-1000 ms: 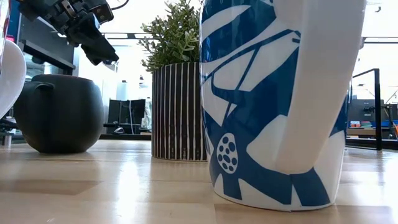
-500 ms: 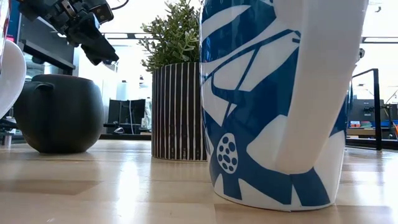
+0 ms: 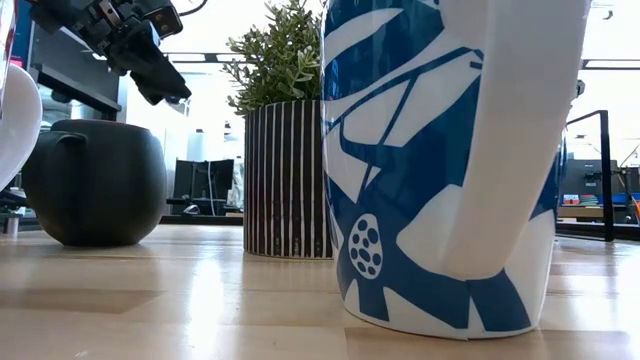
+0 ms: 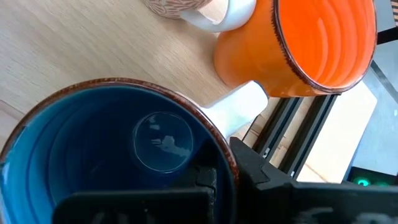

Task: Place coffee mugs
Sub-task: Put the blue mug on the shelf, then put the patterned blue mug on the shelf

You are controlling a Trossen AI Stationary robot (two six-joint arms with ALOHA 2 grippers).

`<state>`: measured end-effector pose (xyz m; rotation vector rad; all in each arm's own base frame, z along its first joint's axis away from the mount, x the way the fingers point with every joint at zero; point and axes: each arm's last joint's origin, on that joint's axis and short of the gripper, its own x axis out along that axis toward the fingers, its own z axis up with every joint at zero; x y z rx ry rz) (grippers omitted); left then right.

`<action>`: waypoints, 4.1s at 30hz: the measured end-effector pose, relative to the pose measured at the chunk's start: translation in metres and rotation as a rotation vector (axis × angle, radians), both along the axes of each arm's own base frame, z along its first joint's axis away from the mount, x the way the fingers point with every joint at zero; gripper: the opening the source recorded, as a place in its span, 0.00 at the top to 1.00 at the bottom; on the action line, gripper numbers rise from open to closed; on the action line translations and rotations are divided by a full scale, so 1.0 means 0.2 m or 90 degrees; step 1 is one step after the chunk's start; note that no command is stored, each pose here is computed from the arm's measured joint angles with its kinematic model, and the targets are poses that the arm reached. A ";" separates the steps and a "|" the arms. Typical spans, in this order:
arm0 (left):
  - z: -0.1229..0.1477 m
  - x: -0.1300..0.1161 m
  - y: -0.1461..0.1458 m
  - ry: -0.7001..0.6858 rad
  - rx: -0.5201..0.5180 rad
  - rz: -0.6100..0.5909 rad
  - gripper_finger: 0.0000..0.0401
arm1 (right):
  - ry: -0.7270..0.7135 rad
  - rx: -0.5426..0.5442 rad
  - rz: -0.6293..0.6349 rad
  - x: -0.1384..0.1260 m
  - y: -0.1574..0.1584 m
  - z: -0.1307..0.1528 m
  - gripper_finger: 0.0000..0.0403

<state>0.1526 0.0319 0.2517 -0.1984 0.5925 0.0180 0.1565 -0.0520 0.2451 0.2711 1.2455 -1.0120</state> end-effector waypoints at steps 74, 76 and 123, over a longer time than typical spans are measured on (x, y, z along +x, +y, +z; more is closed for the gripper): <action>0.00 0.00 0.00 0.000 0.000 0.000 0.74 | -0.120 -0.092 -0.046 -0.17 -0.01 0.14 0.78; 0.00 0.00 0.00 0.000 0.000 0.000 0.74 | -0.163 -0.093 -0.029 -0.18 0.00 0.17 0.78; 0.00 0.00 0.00 -0.001 0.015 -0.009 0.74 | -0.263 0.176 0.581 0.78 1.15 0.06 0.78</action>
